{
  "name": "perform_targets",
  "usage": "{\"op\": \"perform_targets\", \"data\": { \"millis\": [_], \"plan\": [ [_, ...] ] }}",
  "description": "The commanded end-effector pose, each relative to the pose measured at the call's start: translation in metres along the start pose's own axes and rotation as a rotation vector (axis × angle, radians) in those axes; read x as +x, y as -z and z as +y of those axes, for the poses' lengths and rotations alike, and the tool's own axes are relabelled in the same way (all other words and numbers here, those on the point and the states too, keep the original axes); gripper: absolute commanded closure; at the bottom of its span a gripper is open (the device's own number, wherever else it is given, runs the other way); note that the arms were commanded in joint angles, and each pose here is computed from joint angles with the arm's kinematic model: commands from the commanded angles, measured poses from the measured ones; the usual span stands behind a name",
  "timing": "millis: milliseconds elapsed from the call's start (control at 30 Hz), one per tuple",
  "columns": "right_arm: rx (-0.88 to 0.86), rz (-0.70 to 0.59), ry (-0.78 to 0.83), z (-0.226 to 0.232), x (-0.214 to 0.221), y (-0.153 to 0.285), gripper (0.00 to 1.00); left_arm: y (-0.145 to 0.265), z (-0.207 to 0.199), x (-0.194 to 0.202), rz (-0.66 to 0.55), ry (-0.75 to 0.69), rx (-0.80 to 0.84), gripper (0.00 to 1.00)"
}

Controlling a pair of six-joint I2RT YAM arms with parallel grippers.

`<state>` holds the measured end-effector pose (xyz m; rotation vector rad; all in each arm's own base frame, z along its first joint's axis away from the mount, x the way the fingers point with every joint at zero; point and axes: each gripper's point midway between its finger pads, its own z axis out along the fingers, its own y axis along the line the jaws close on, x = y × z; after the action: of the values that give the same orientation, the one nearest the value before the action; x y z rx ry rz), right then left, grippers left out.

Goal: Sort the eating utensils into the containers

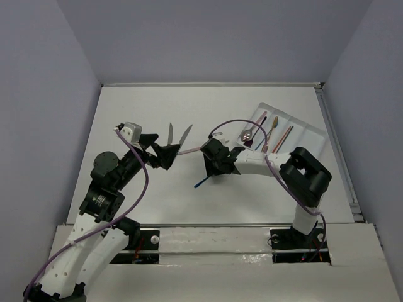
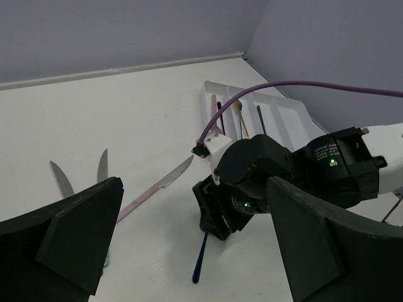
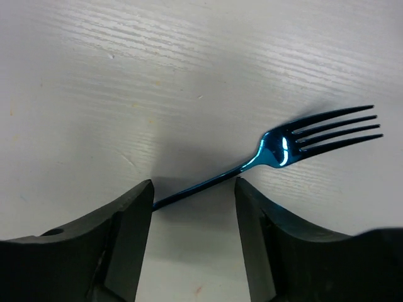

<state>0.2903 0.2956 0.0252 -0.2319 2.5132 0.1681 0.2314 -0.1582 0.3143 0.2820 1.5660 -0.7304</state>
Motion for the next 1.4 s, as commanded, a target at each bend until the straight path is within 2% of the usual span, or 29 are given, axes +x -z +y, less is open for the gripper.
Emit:
{"op": "perform_targets", "data": {
  "millis": [0,167,333,400,433,500,667,833,867,967,1067,1233,1367],
  "plan": [
    [0.069,0.033,0.004,-0.014,0.009,-0.009,0.50,0.001,-0.010,-0.023,-0.073,-0.013,0.037,0.01],
    [0.081,0.050,0.004,-0.025,0.022,-0.002,0.69,0.001,-0.010,-0.024,-0.072,-0.011,0.039,0.01],
    [0.103,0.068,-0.004,-0.038,0.036,0.004,0.78,0.001,-0.010,-0.024,-0.073,-0.010,0.041,0.01],
    [0.106,0.073,-0.008,-0.041,0.042,0.004,0.86,0.001,-0.011,-0.024,-0.073,-0.010,0.042,0.01],
    [0.106,0.076,-0.007,-0.042,0.044,0.004,0.95,0.001,-0.010,-0.024,-0.073,-0.010,0.041,0.01],
    [0.110,0.068,-0.013,-0.042,0.042,0.004,1.00,0.001,-0.010,-0.023,-0.072,-0.010,0.040,0.01],
    [0.066,-0.032,-0.066,-0.033,0.008,0.016,1.00,0.001,-0.010,-0.024,-0.075,-0.012,0.038,0.01],
    [-0.021,-0.212,-0.162,-0.044,-0.062,0.047,1.00,0.002,-0.010,-0.024,-0.076,-0.012,0.037,0.01],
    [-0.021,-0.271,-0.202,-0.063,-0.086,0.060,1.00,0.002,-0.010,-0.024,-0.076,-0.013,0.037,0.01],
    [-0.012,-0.366,-0.261,-0.094,-0.122,0.077,1.00,0.003,-0.011,-0.026,-0.080,-0.013,0.038,0.01],
    [0.059,-0.473,-0.375,-0.159,-0.163,0.089,1.00,0.003,-0.011,-0.027,-0.083,-0.014,0.041,0.01],
    [0.145,-0.535,-0.500,-0.224,-0.188,0.081,1.00,0.004,-0.010,-0.026,-0.083,-0.015,0.036,0.01],
    [0.213,-0.521,-0.560,-0.264,-0.193,0.059,1.00,0.003,-0.010,-0.026,-0.080,-0.015,0.033,0.01]
  ]
}}
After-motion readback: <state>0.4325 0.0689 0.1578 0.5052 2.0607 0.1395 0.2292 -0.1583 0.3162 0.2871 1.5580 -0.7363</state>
